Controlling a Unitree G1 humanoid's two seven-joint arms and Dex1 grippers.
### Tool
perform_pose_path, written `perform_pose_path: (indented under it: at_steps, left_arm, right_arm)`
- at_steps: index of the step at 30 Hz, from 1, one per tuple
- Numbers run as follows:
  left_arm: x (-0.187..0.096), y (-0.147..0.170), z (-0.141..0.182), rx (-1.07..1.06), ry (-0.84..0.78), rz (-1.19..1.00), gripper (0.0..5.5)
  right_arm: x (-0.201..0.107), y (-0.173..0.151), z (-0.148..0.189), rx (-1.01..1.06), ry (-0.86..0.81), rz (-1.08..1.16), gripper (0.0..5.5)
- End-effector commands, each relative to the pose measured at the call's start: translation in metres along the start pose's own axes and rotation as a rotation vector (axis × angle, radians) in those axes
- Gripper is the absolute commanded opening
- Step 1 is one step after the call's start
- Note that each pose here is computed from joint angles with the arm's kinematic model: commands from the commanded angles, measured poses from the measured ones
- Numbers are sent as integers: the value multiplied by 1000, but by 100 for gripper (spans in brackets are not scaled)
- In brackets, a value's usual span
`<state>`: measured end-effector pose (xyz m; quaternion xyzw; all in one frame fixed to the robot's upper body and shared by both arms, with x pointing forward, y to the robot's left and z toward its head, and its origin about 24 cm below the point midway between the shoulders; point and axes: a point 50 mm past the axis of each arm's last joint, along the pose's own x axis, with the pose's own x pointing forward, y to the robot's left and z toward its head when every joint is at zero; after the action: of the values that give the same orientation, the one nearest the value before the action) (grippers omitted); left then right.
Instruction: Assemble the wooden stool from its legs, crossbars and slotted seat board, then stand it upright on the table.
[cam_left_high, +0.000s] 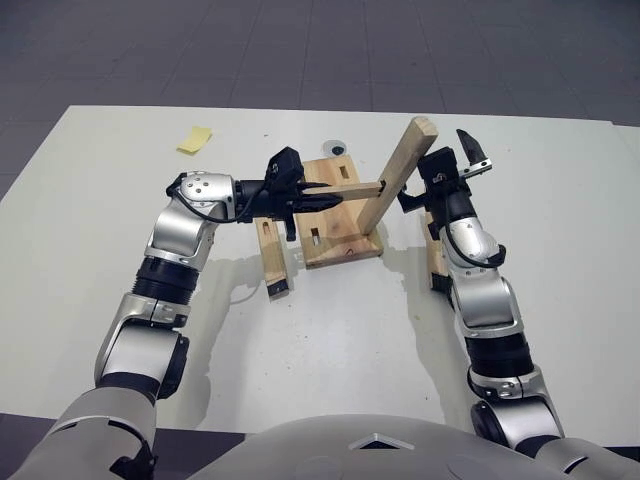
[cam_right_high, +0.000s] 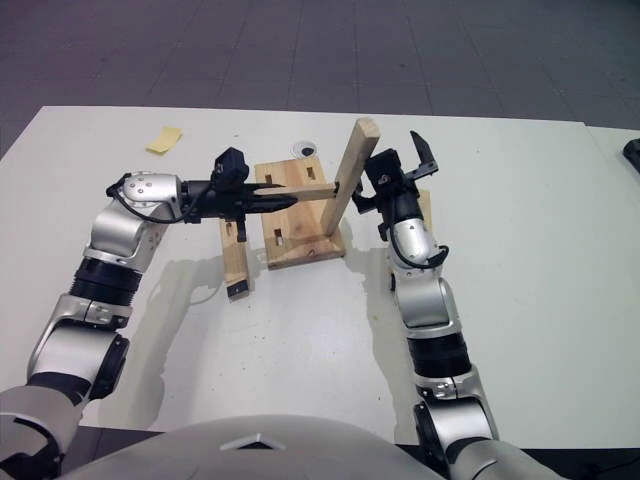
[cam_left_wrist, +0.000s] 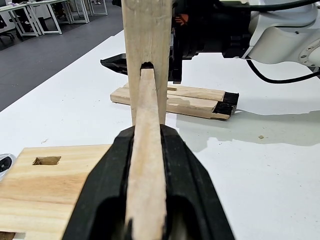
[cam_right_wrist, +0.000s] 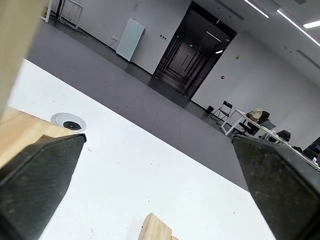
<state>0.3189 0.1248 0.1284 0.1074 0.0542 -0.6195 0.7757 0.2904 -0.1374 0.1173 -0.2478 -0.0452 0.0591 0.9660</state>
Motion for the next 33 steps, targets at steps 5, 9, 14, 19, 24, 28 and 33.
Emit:
perform_pose_path:
  at_steps: [5, 9, 14, 19, 24, 28, 33]
  left_arm:
    - [4, 1, -3, 6, 65, -32, 43]
    - [5, 2, -3, 5, 68, -31, 43]
    - [5, 6, 0, 4, 61, -7, 113]
    - [5, 9, 2, 4, 46, 15, 210]
    - [-4, 12, 5, 32, 57, 40, 292]
    - [-22, 13, 18, 94, 75, 21, 363]
    - [-35, 14, 34, 155, 75, 12, 439]
  right_arm:
    - [1, 11, 0, -2, -8, 13, 540]
    - [1, 15, 0, -5, -11, 22, 540]
    - [2, 16, -1, -11, -11, 27, 540]
    - [2, 15, -2, -17, -10, 31, 540]
    - [2, 14, -5, -24, -4, 29, 540]
    - [1, 10, -8, -27, 8, 16, 540]
    - [1, 7, -10, -27, 18, 0, 540]
